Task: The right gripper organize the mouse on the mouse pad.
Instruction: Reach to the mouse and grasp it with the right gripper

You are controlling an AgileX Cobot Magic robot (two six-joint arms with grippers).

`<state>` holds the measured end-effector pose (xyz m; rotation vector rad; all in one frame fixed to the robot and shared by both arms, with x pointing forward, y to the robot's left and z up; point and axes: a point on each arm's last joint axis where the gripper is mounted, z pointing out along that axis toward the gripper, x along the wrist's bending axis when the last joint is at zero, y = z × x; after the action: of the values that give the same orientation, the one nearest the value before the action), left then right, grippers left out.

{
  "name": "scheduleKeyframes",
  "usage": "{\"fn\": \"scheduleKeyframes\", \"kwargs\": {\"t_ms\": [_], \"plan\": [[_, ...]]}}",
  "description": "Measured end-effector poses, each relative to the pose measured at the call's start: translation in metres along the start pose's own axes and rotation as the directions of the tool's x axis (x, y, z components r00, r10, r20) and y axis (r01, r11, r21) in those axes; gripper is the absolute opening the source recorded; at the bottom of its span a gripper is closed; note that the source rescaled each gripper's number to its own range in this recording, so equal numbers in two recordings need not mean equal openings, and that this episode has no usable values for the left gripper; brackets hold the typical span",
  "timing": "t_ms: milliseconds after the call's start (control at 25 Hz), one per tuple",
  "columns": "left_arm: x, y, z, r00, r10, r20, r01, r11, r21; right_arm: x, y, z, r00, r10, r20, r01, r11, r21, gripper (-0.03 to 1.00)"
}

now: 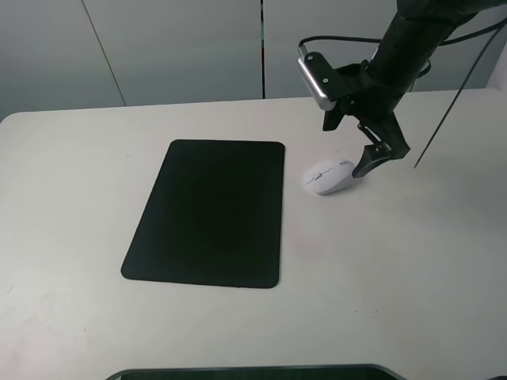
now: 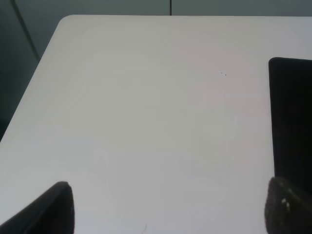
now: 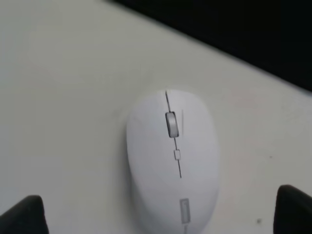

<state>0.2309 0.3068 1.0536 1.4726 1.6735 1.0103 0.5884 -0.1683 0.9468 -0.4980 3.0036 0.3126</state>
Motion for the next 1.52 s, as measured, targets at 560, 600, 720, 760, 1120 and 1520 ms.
{"fn": "scheduleKeyframes", "kwargs": {"t_ms": [560, 600, 720, 760, 1120, 1520], "plan": [[0.000, 0.000, 0.000, 1.000, 0.000, 0.000, 0.000, 1.000, 0.000, -0.008, -0.011, 0.050, 0.998, -0.055, -0.015, 0.055, 0.998, 0.031, 1.00], [0.000, 0.000, 0.000, 1.000, 0.000, 0.000, 0.000, 1.000, 0.000, -0.009, -0.012, 0.053, 0.998, -0.056, -0.012, 0.057, 0.998, 0.033, 1.00], [0.000, 0.000, 0.000, 1.000, 0.000, 0.000, 0.000, 1.000, 0.000, -0.011, -0.014, 0.060, 0.998, -0.055, 0.003, 0.055, 0.998, 0.039, 1.00], [0.000, 0.000, 0.000, 1.000, 0.000, 0.000, 0.000, 1.000, 0.000, -0.011, -0.014, 0.063, 0.999, -0.054, -0.001, 0.054, 0.998, 0.039, 1.00], [0.000, 0.000, 0.000, 1.000, 0.000, 0.000, 0.000, 1.000, 0.000, -0.026, -0.015, 0.068, 0.999, -0.040, 0.010, 0.040, 0.999, 0.033, 1.00], [0.000, 0.000, 0.000, 1.000, 0.000, 0.000, 0.000, 1.000, 0.000, -0.022, -0.015, 0.067, 0.996, 0.035, -0.078, -0.032, 0.999, 0.043, 1.00]]}}
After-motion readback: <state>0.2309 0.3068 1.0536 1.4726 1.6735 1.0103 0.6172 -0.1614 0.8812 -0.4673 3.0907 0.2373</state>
